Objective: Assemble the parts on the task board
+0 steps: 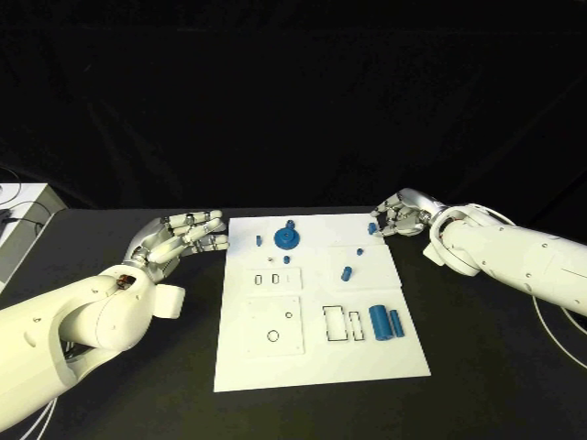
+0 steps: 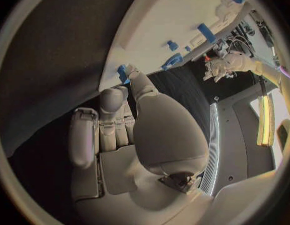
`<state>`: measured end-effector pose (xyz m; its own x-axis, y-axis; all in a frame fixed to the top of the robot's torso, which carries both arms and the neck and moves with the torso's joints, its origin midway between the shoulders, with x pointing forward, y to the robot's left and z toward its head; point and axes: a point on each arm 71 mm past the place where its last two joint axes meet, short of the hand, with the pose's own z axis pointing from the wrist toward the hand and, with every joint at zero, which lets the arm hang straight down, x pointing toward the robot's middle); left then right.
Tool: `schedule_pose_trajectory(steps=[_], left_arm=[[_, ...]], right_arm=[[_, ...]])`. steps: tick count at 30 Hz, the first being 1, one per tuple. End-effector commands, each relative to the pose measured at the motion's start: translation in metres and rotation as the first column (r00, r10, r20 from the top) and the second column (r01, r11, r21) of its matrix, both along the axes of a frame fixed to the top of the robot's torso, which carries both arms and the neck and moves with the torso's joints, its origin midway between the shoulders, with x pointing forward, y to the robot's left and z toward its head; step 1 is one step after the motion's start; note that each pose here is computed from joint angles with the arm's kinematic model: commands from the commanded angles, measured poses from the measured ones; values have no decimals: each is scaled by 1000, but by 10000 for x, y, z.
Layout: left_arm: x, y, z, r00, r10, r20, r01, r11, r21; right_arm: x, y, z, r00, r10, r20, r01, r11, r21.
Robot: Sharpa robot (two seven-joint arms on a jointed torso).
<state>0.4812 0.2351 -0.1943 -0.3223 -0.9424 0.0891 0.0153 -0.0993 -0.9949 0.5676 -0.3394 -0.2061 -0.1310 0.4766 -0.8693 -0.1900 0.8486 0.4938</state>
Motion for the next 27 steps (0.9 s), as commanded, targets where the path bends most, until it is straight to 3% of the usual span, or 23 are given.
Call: schedule_pose_trajectory(steps=[1, 10, 27], left_arm=[[-10, -24, 21, 1000, -23, 16, 23, 1000, -8], [-13, -14, 25, 1000, -20, 15, 20, 1000, -6], [-14, 3, 23, 1000, -16, 8, 16, 1000, -1]], right_arm=[[-2, 28, -37, 1000, 18, -21, -18, 999, -31], [-8, 47, -114, 999, 12, -35, -14, 999, -40], [-8, 74, -143, 999, 4, -41, -5, 999, -36]])
